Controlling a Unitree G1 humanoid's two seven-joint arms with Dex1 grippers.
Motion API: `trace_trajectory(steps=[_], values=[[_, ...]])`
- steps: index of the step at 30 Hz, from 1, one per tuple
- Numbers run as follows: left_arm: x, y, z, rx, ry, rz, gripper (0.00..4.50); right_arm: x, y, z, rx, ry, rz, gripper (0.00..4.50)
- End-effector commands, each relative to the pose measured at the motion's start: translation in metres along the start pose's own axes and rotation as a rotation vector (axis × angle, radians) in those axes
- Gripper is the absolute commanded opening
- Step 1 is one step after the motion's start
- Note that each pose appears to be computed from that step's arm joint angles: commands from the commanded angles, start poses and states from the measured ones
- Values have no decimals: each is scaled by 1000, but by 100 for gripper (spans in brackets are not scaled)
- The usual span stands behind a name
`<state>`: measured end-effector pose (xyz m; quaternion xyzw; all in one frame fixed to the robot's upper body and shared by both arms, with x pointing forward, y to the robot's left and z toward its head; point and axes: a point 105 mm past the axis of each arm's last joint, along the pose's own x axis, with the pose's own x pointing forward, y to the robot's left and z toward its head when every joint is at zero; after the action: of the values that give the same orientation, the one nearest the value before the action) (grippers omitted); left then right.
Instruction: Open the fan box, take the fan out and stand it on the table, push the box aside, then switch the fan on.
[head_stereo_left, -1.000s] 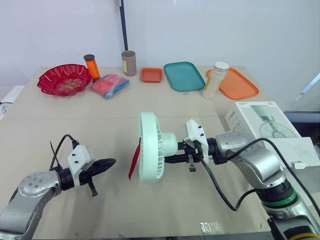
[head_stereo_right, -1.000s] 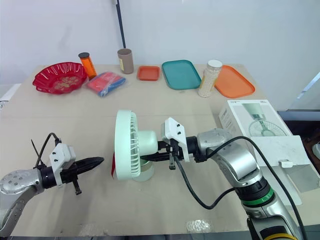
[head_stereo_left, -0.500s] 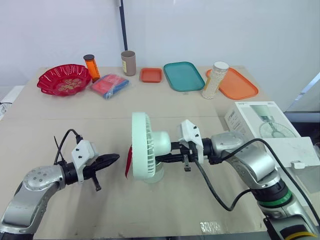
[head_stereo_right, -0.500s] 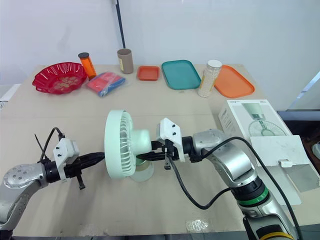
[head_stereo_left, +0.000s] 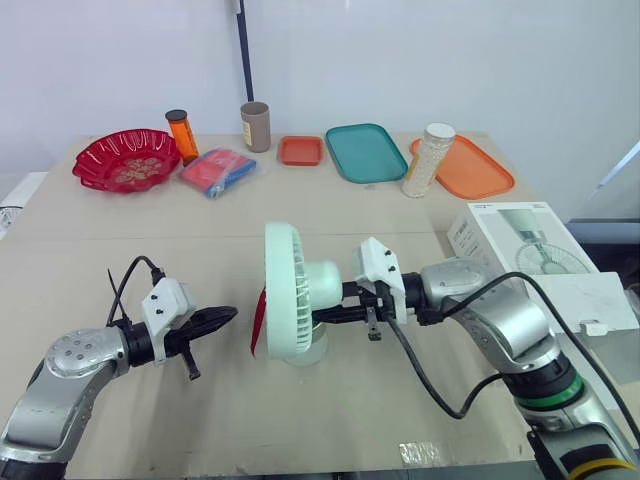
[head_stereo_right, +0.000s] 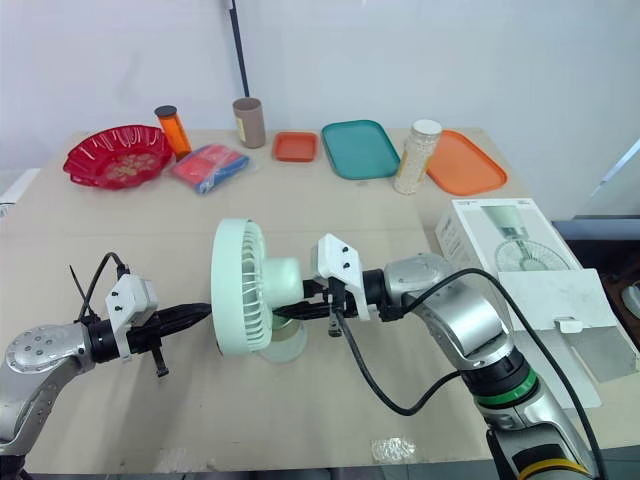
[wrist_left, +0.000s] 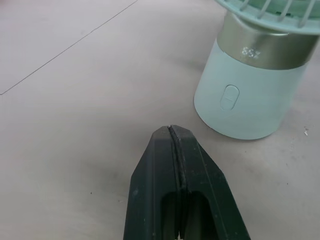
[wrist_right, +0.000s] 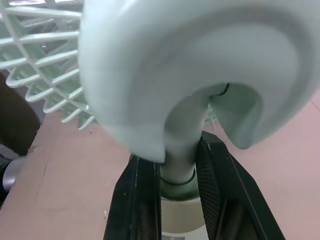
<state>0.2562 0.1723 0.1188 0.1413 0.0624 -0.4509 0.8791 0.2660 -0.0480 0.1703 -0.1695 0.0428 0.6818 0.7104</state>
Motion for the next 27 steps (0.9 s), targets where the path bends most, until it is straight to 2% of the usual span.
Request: trace_trajectory(steps=[1, 16, 27], values=[[0, 4, 10, 43, -27, 16, 1, -14, -16, 4, -13, 7, -68, 40], [-5, 3, 8, 56, -15, -10, 1, -40, -27, 14, -26, -1, -131, 40], [-5, 5, 9, 67, -13, -22, 1, -54, -36, -2, -25, 42, -186, 40]])
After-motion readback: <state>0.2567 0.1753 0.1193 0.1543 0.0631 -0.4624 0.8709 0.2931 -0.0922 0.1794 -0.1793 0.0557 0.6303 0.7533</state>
